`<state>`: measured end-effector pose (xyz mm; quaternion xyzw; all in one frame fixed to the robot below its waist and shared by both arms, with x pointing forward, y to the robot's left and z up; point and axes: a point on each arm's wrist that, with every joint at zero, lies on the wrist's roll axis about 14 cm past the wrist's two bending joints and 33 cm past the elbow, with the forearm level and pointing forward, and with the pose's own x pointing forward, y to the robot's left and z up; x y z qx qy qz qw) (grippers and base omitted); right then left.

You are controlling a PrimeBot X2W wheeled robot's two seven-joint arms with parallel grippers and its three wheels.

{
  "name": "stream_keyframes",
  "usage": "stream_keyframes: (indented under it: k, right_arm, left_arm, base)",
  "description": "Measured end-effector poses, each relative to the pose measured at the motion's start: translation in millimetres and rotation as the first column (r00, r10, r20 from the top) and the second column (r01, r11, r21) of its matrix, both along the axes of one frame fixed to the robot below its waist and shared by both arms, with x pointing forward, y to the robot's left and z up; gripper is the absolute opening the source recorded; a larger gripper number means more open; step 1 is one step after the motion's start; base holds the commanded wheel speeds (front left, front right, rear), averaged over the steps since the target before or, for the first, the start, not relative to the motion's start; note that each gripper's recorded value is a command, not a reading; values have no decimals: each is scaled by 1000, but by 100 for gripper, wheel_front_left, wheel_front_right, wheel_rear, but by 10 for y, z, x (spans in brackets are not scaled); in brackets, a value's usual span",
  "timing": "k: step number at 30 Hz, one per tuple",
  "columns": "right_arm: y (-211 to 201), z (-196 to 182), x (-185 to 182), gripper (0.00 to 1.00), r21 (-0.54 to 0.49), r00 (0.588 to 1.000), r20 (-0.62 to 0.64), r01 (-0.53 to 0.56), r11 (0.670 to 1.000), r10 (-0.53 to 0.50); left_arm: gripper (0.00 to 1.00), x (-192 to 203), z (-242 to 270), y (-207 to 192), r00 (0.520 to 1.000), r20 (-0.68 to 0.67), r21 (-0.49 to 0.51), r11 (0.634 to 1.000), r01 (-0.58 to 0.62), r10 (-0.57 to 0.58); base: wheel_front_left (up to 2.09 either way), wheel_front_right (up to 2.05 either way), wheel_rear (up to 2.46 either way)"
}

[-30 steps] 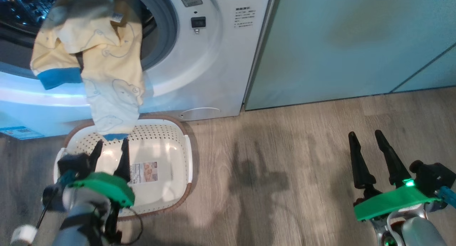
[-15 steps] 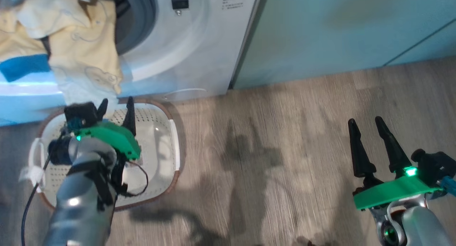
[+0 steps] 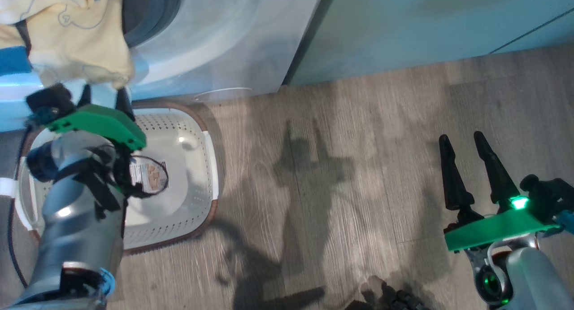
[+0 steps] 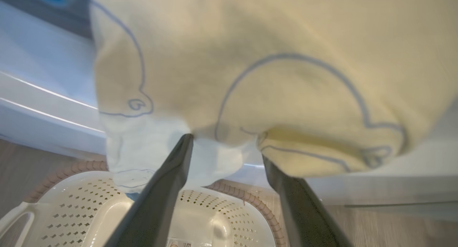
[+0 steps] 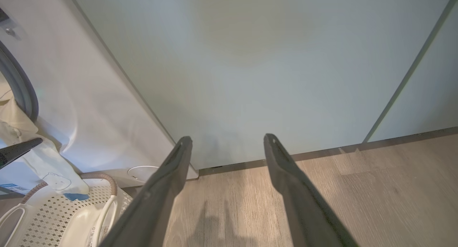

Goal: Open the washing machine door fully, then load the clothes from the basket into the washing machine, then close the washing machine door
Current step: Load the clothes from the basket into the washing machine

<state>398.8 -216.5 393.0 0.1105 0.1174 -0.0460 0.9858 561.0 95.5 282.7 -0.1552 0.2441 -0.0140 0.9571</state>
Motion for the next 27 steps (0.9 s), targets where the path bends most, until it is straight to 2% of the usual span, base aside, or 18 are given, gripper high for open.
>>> stream_keyframes:
  k: [6, 9, 10, 12, 13, 27]
  right_arm:
    - [56, -36, 78, 100, 5, 1000, -1, -19, 1000, 19]
    - [75, -15, 130, 100, 6, 1000, 11, -27, 1000, 27]
    - [81, -9, 143, 100, 6, 999, 14, -30, 1000, 30]
    - [91, 0, 155, 100, 7, 999, 18, -33, 999, 33]
    - [95, 2, 156, 100, 8, 999, 19, -34, 999, 34]
    - [128, 138, 158, 100, 13, 998, 56, -42, 999, 41]
  left_arm:
    - [100, 92, 40, 236, 997, 27, -4, 997, -78, 78]
    - [76, 130, 106, 260, 996, 53, -17, 997, -78, 79]
    - [63, 131, 116, 263, 995, 56, -16, 997, -76, 77]
    - [18, 126, 130, 262, 996, 59, -20, 997, -72, 73]
    - [0, 125, 139, 260, 996, 61, -21, 997, -69, 71]
    - [0, 83, 479, 356, 984, 165, -37, 998, -58, 64]
  base:
    - [0, 0, 0]
    - [0, 0, 0]
    - [0, 0, 0]
    - [0, 0, 0]
    - [0, 0, 0]
    - [0, 0, 0]
